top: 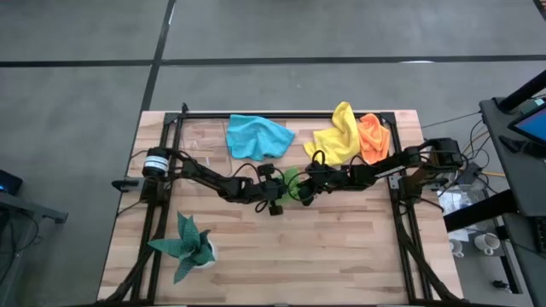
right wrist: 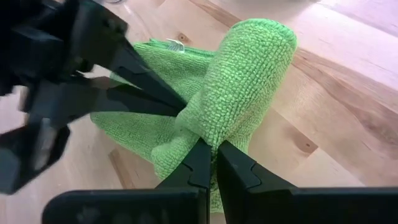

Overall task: Roll microfiber towels into tight, uniform cylinder then place into a basket
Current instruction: Roll the green microfiber towel

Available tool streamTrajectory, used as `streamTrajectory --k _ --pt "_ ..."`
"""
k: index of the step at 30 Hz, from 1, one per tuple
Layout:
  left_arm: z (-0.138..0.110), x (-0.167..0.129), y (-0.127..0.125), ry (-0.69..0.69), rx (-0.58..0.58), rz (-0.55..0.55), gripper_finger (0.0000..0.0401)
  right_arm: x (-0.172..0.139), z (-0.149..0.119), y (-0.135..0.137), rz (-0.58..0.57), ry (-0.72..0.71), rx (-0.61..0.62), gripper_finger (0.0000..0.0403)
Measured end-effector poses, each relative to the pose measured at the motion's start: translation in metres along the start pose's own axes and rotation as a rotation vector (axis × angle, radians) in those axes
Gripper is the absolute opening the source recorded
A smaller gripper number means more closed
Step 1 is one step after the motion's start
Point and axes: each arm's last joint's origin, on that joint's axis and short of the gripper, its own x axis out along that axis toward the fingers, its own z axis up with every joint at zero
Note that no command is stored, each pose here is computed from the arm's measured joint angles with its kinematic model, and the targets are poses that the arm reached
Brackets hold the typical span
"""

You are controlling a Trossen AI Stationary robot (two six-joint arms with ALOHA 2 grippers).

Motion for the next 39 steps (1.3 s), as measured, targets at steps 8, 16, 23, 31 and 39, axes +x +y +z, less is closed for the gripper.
streamTrajectory --k 8,16,23,31,39 --pt "-0.004 0.01 0.001 -0.054 -0.031 0.011 0.0 0.0 0.0 0.0 0.005 0.009 -0.004 0.0009" --pt "-0.01 0.017 -0.001 -0.061 -0.041 0.0 0.0 0.0 -0.001 0.0 0.014 0.026 -0.01 0.0009" --pt "-0.008 0.032 -0.009 -0.083 -0.07 -0.038 0.0 0.0 0.007 0.008 -0.003 0.055 -0.054 0.0009" --pt "-0.004 0.038 -0.011 -0.087 -0.071 -0.04 0.0 -0.001 0.017 0.016 -0.005 0.057 -0.086 0.0009" --pt "-0.004 0.035 -0.009 -0.079 -0.06 -0.03 0.0 -0.001 0.015 0.014 -0.01 0.057 -0.087 0.0009"
